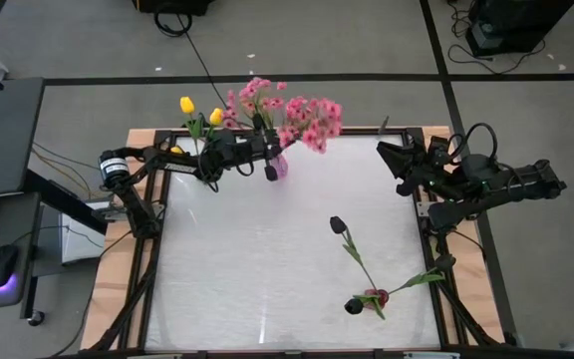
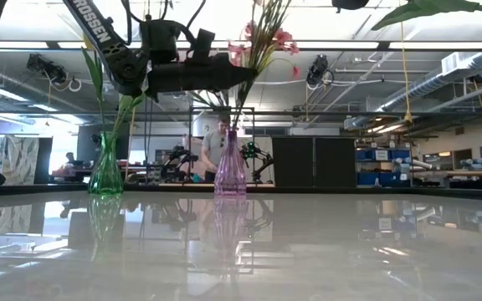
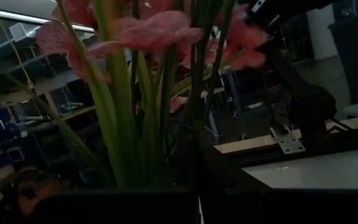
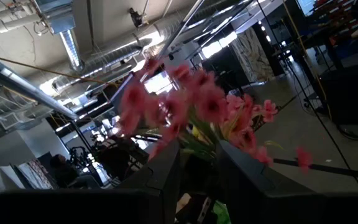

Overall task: Sort flowers into vase by color
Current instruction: Put the pink flowers into the purple vase

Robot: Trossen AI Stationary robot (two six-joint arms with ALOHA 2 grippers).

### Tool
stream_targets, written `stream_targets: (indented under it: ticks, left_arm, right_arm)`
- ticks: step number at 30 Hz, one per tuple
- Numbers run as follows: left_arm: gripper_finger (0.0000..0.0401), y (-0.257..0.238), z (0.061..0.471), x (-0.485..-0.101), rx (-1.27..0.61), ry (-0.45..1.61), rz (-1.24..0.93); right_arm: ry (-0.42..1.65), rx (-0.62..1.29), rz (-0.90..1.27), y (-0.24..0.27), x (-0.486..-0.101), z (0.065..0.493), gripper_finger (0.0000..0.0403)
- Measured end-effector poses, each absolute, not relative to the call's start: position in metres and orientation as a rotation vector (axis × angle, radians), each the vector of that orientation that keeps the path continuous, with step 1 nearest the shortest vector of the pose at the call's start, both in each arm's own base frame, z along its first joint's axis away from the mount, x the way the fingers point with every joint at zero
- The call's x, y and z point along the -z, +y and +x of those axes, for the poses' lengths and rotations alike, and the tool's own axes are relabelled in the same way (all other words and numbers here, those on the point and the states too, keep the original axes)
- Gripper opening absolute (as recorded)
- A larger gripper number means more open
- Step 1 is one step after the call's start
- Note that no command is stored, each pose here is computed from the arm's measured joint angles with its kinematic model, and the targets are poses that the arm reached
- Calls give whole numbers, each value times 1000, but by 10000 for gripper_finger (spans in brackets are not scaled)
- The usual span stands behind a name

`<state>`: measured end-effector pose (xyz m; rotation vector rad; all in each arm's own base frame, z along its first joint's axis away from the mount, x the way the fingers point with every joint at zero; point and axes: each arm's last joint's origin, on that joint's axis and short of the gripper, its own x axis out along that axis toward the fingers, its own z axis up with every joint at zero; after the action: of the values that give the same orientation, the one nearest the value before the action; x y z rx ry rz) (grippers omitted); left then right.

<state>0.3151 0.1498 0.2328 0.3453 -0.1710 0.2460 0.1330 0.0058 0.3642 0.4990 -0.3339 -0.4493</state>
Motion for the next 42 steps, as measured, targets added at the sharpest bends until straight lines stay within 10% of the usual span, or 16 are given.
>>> stream_targets:
  ticks: [42]
  left_arm:
    - [36,150,314,-233,-264,-154,302]
  right_arm:
    - [-334,449,499,6,-364,133,113]
